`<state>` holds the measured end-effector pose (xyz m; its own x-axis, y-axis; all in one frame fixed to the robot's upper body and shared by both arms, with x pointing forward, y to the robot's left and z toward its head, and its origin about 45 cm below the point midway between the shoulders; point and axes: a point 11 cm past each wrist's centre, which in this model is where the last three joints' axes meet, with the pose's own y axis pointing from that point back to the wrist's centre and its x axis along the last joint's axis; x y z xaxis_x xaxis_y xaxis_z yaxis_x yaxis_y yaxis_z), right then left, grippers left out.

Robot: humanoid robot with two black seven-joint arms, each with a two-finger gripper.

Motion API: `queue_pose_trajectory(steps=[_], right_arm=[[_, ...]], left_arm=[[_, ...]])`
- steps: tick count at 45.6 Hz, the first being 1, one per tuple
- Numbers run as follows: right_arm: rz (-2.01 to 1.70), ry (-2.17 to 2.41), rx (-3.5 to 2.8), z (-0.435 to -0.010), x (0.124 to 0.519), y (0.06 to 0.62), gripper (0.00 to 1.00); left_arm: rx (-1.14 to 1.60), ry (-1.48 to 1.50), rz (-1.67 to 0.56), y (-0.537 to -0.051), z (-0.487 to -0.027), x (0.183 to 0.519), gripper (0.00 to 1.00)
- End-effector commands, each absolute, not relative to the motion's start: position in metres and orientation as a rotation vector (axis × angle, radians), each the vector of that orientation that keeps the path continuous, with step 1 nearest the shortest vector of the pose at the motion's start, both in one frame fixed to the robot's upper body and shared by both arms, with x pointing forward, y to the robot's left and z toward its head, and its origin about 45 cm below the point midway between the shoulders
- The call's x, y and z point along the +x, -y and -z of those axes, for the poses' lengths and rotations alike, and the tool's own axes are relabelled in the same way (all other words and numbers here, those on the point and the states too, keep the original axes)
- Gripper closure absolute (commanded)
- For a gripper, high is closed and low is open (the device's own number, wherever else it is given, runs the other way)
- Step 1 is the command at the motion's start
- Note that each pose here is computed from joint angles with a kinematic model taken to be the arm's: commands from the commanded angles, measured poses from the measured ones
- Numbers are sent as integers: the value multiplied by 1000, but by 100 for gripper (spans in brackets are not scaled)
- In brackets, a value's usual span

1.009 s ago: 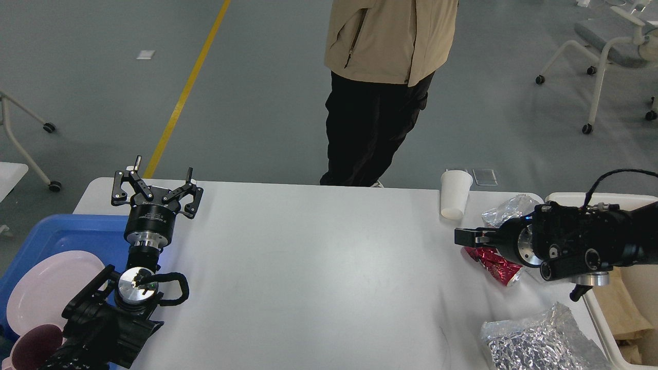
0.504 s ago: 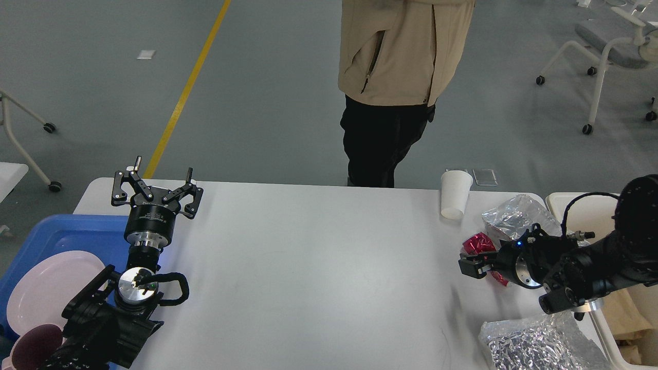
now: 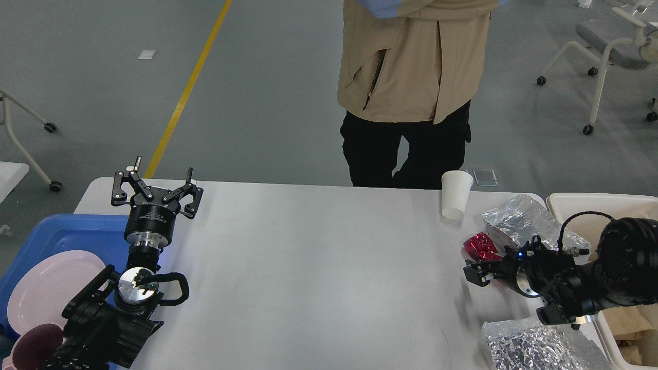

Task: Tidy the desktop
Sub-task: 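Close the right gripper on the red can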

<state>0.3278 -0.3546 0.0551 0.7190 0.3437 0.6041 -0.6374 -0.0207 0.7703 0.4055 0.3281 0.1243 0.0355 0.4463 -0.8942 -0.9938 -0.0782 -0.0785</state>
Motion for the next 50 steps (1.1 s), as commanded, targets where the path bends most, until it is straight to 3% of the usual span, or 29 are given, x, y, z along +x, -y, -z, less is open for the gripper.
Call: queue_pose_trajectory(steps=[1, 11, 14, 20, 26, 30, 32, 50], right_arm=[[-794, 256, 1377, -45, 322, 360, 0], [-806, 258, 1359, -37, 322, 365, 0], [-807, 258, 1358, -37, 322, 365, 5], [-818, 238, 1375, -36, 321, 362, 50], [-843, 193, 1375, -38, 322, 363, 66], [-858, 161, 1358, -41, 323, 367, 84], [-861, 146, 1345, -43, 323, 371, 100], [-835, 178, 1324, -81, 335, 386, 100]], left_arm=[[-954, -776, -1417, -328, -124, 405, 0], [-954, -776, -1417, -328, -124, 405, 0], [-954, -776, -1417, -328, -124, 405, 0], [-954, -776, -1417, -328, -124, 405, 0], [-954, -776, -1417, -328, -124, 405, 0], [-954, -776, -1417, -328, -124, 405, 0], [-956, -776, -1417, -328, -124, 405, 0], [-956, -776, -1417, -328, -124, 405, 0]])
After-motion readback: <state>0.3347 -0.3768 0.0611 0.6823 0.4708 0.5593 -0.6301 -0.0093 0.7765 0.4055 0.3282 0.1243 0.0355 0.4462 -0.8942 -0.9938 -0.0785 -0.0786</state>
